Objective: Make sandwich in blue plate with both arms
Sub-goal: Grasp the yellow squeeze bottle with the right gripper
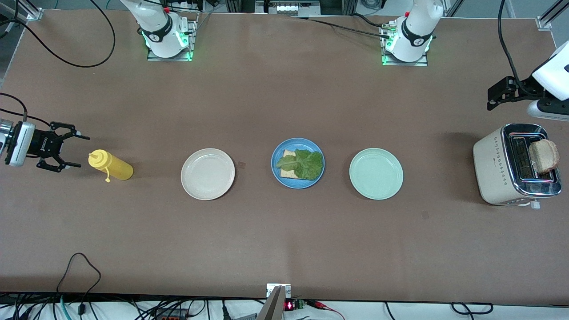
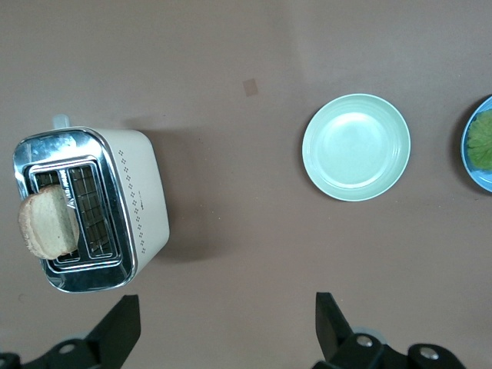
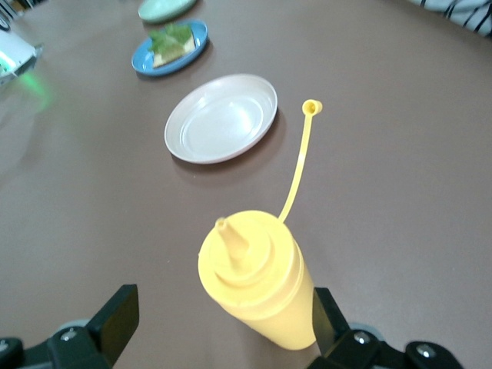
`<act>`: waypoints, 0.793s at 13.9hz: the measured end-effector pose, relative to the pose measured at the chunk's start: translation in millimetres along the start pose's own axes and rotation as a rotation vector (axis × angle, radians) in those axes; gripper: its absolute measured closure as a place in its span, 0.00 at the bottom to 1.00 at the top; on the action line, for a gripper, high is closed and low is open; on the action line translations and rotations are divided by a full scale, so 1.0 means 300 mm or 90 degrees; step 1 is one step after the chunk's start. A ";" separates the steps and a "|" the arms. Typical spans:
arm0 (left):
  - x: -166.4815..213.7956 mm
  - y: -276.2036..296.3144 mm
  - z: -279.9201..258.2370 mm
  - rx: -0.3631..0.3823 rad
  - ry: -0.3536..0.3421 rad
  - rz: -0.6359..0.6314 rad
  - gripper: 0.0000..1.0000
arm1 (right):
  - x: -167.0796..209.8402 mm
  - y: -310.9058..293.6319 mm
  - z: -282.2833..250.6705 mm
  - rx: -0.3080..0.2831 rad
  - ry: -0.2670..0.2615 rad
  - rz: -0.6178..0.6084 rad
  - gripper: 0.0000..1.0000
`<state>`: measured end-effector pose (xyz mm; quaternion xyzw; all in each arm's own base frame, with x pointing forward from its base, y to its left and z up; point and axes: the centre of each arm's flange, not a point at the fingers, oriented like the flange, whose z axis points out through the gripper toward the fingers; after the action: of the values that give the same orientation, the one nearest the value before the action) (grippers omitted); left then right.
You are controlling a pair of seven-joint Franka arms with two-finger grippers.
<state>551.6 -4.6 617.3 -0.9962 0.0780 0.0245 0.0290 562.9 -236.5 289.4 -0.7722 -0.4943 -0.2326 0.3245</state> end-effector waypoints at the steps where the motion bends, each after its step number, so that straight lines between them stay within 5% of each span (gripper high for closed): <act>1: -0.001 0.000 0.001 0.000 -0.002 0.000 0.00 | -0.023 0.004 0.009 -0.009 0.031 -0.012 0.00; 6: -0.003 -0.006 0.005 -0.001 -0.006 -0.002 0.00 | -0.081 0.048 0.117 -0.027 0.134 -0.032 0.00; 11: -0.005 -0.016 0.005 -0.001 -0.006 -0.007 0.00 | -0.203 0.063 0.212 -0.014 0.171 -0.018 0.00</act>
<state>550.9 0.3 616.0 -0.9965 0.0727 0.0293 0.0286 558.0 -232.8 199.6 -0.7304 -0.4548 -0.3439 0.3760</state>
